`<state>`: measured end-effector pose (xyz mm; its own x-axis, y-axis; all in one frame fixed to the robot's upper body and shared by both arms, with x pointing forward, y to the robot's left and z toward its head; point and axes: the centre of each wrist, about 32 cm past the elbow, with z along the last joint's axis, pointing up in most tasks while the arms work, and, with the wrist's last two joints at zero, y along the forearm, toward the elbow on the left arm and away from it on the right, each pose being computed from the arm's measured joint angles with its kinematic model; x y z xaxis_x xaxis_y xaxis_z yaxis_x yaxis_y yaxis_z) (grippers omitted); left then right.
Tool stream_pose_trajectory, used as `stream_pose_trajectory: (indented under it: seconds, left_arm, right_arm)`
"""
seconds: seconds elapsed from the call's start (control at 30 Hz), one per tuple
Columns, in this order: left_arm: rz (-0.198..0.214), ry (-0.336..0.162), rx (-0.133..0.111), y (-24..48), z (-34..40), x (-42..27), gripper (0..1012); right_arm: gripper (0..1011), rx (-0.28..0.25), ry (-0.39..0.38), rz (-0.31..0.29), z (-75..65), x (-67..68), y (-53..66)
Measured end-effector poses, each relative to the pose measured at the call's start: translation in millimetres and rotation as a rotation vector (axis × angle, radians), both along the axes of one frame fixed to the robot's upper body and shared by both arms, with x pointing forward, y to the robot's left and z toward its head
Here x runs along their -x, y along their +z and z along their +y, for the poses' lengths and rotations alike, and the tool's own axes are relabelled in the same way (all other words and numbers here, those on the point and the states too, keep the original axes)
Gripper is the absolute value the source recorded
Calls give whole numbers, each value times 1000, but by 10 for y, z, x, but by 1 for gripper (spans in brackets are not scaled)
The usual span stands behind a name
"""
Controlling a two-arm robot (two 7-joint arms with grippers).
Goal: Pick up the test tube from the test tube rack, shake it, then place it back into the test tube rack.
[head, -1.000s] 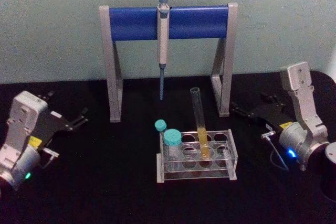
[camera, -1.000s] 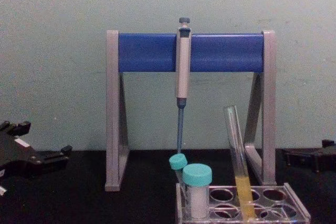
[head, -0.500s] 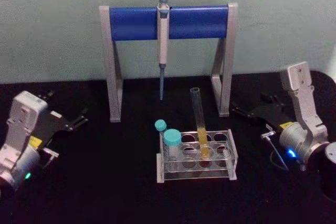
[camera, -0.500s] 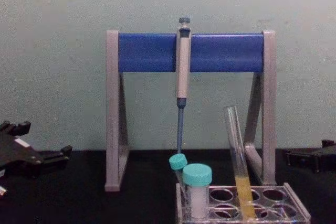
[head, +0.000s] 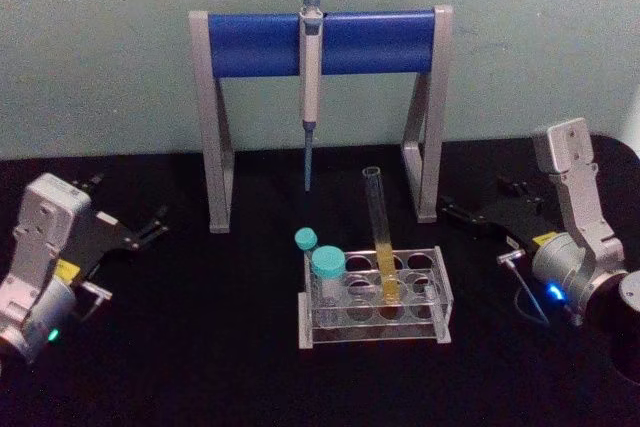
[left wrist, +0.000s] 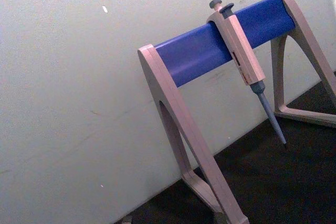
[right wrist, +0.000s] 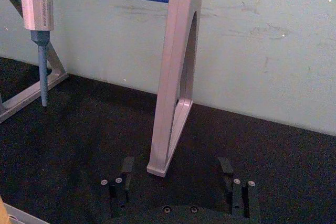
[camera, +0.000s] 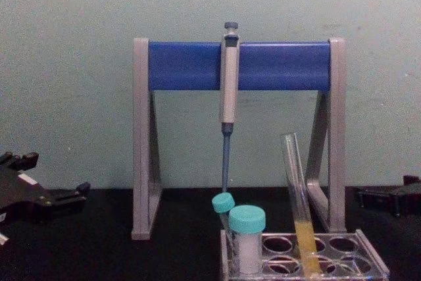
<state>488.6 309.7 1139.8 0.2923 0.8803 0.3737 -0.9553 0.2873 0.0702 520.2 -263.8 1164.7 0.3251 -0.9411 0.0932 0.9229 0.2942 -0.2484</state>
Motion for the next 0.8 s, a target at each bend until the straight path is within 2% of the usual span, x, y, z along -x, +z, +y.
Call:
stream_pose_trajectory:
  seconds: [0.8]
  left_arm:
    - [0,0,0,0,0,0,1001]
  right_arm:
    - [1000,0,0,0,0,0,0]
